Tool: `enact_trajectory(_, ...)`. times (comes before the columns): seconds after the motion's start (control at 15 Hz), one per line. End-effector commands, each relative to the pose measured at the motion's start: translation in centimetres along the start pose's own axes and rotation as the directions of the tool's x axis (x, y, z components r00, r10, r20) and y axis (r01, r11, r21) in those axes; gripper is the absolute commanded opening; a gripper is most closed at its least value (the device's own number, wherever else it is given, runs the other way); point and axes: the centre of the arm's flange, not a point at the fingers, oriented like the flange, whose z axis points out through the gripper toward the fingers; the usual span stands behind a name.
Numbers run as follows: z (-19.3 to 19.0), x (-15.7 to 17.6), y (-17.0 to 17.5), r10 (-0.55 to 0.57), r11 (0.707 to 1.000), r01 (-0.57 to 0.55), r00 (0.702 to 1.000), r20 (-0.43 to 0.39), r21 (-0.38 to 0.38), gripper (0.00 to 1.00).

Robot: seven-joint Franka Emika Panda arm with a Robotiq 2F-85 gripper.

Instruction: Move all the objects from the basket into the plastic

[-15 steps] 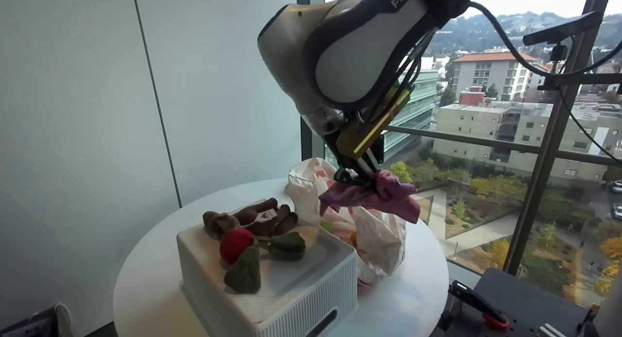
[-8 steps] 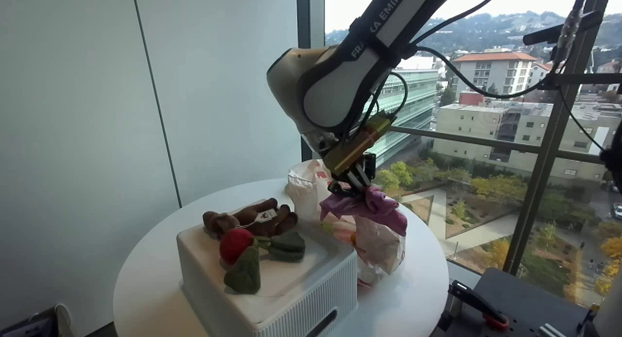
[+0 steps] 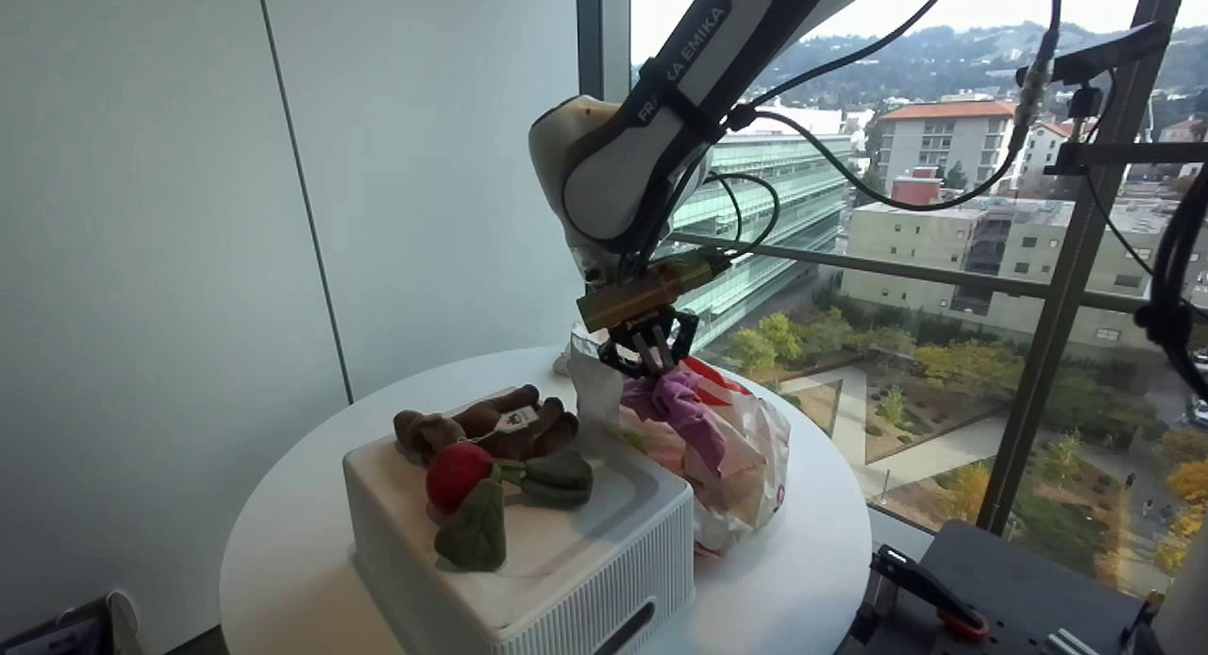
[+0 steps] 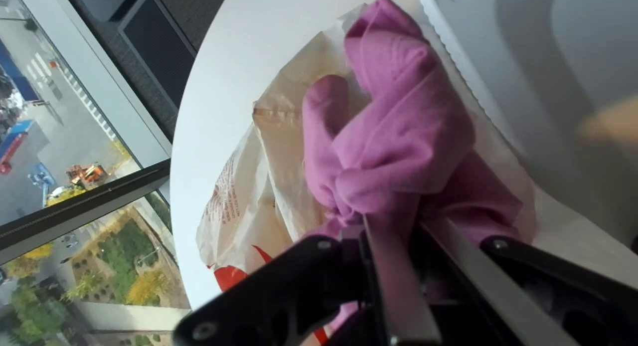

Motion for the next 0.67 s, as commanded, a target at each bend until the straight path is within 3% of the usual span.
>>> enact_trajectory(0.0,0.2,1.6,-0.8,0.12,0.992,-0.116,0.99,-0.07,0.054,0.09)
enact_trajectory(0.4,5.2,2.3,0.9,0.264,0.964,-0.264,0.957,-0.124,0.013,0.09)
enact_trajectory(0.6,7.0,2.0,1.1,0.279,0.96,-0.273,0.95,-0.137,0.066,0.09)
